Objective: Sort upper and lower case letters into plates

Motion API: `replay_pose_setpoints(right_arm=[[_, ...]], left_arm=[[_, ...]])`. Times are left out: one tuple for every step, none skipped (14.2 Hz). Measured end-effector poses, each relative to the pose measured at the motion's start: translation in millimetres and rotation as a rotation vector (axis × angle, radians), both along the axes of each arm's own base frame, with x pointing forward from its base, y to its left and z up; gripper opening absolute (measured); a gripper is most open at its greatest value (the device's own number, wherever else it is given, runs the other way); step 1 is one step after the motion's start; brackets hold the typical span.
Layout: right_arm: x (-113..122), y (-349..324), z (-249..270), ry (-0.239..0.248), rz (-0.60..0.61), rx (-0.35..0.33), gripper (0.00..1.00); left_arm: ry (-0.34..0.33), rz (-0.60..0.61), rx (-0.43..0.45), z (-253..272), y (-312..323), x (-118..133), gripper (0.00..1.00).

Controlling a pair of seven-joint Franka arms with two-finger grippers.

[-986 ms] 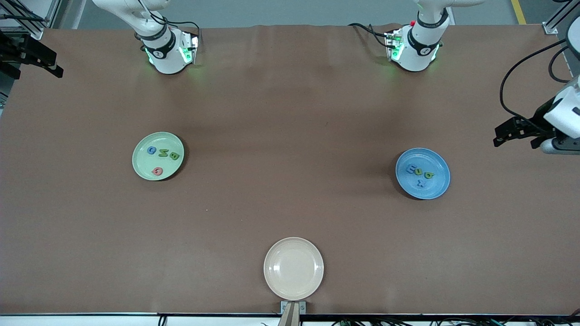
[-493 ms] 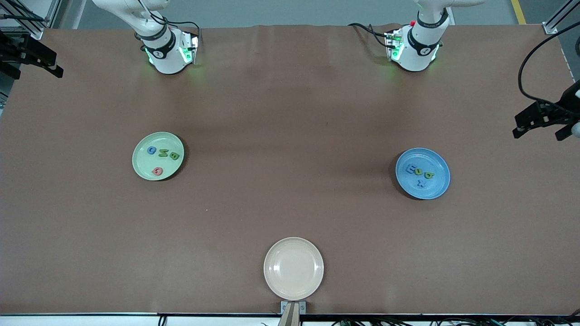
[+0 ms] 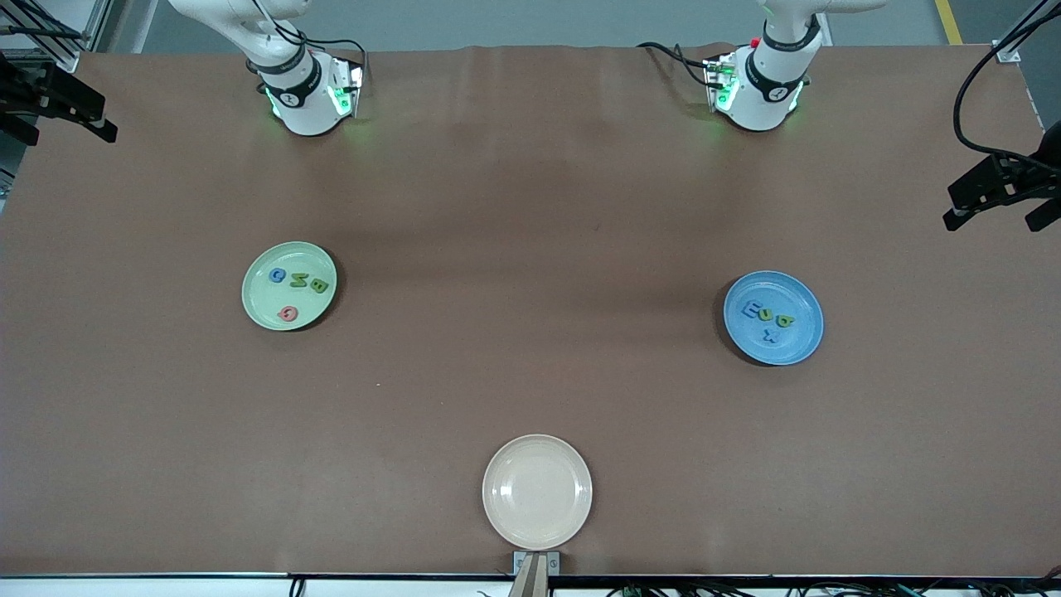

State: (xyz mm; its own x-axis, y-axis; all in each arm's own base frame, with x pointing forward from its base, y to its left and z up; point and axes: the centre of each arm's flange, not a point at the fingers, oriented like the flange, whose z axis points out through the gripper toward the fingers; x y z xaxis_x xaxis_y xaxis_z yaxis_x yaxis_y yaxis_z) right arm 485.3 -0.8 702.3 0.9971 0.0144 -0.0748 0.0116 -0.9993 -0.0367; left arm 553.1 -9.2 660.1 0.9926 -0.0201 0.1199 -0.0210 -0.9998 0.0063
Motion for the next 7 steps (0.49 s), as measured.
replay_pose_setpoints(right_arm=[[0.0, 0.0, 0.0, 0.000, 0.000, 0.000, 1.00], [0.0, 0.0, 0.0, 0.000, 0.000, 0.000, 1.00], [0.0, 0.0, 0.0, 0.000, 0.000, 0.000, 1.00], [0.0, 0.0, 0.3, -0.001, 0.000, 0.000, 1.00], [0.0, 0.0, 1.1, -0.004, 0.000, 0.000, 1.00], [0.0, 0.0, 2.5, -0.008, 0.000, 0.000, 1.00], [-0.2, 0.0, 4.1, -0.011, 0.000, 0.000, 1.00]], left_arm=[[0.003, 0.001, 0.000, -0.2, 0.4, -0.2, 1.00], [0.004, 0.002, 0.000, -0.4, 0.9, -0.4, 1.00], [0.005, 0.003, 0.000, -0.6, 1.7, -0.4, 1.00], [0.007, -0.001, 0.001, -0.9, 2.7, -0.5, 1.00], [0.010, -0.010, 0.002, -1.4, 3.8, -0.8, 1.00], [0.016, -0.019, 0.003, -2.0, 4.6, -1.3, 1.00], [0.021, -0.024, 0.004, -2.6, 5.0, -1.8, 1.00]])
